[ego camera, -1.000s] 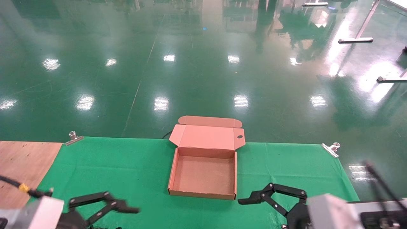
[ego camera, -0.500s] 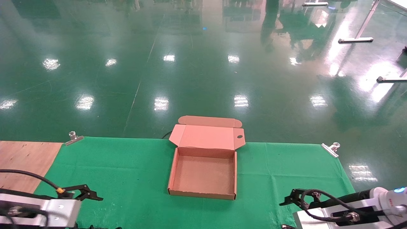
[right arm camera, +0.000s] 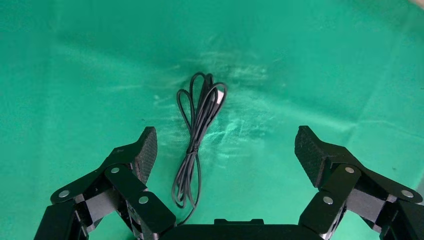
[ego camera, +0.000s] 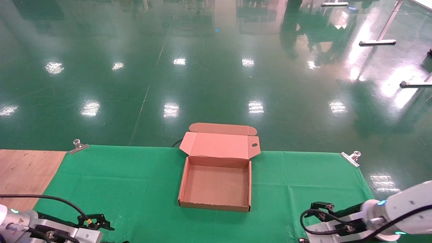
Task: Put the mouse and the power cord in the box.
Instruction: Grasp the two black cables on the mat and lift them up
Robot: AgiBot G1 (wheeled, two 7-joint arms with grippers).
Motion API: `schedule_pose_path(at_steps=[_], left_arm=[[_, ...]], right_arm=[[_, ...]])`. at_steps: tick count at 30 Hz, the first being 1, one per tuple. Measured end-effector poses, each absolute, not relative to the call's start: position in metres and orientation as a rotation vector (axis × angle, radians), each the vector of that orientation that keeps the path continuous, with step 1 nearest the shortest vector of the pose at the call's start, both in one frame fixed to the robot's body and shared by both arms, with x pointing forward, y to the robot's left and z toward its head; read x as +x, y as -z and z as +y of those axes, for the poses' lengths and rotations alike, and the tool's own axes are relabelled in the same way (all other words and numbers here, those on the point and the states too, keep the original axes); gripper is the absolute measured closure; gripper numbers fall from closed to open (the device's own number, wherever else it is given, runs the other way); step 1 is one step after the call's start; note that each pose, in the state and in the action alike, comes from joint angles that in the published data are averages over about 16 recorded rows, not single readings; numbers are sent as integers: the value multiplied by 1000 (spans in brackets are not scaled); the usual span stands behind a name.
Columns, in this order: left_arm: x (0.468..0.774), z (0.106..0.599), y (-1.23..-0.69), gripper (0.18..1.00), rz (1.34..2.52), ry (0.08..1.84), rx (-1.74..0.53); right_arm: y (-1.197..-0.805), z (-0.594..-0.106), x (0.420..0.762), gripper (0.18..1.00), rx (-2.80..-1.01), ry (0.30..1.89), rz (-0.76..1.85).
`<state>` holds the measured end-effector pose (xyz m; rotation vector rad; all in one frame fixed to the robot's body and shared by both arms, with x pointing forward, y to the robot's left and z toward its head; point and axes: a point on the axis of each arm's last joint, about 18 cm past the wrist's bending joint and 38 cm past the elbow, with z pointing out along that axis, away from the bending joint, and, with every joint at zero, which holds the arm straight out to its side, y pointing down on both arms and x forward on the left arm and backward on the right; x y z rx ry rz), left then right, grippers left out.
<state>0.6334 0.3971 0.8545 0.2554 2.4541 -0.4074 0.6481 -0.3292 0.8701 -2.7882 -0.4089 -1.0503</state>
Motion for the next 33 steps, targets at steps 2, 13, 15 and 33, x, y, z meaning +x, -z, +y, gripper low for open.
schedule_pose_path(at_steps=[2, 13, 15, 33], left_arm=[[639, 400, -850, 184, 2458, 390, 254], [656, 406, -837, 184, 2460, 395, 213], [657, 407, -836, 184, 2459, 404, 206], [657, 416, -830, 188, 2471, 420, 167]], right_arm=[[-865, -330, 655, 178, -2802, 1047, -410], [-841, -341, 677, 178, -2843, 997, -380], [-838, -344, 679, 178, -2844, 989, -371], [-828, -355, 689, 180, -2826, 961, -356]])
